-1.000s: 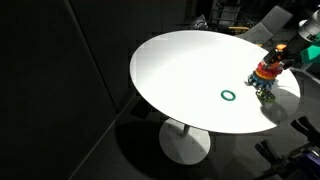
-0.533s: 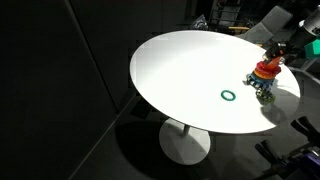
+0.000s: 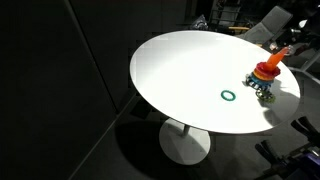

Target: Take a ring off of the ring toss toy

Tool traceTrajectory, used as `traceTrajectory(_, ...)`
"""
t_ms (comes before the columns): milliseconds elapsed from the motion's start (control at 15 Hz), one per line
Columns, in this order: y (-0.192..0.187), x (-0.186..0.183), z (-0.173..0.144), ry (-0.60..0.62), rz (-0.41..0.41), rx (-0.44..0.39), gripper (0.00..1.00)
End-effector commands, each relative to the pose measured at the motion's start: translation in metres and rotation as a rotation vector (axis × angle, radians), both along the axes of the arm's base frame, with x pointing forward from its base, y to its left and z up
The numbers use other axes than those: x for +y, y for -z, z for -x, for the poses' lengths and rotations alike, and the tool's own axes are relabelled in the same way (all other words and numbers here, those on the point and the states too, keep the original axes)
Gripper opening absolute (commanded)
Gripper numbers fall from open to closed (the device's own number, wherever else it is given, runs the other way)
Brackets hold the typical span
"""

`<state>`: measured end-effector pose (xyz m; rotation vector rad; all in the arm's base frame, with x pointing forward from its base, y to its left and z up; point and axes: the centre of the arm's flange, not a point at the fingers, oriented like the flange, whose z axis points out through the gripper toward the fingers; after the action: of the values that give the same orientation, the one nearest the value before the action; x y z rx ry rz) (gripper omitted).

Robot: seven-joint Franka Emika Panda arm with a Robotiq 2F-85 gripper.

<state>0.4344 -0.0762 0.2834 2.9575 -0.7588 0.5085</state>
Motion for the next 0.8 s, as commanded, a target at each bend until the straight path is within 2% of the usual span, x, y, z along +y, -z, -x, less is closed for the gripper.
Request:
traceTrajectory(0,-0.038,0.01,0.012,-0.007,-0.022,-0.017,0.63)
traceTrajectory(333,-0.057,0.035,0.016,-0.045,-0.046,-0.03,0.63)
traceTrajectory(733,-0.032,0.055,0.023,-0.101,-0.018,0.029,0.63)
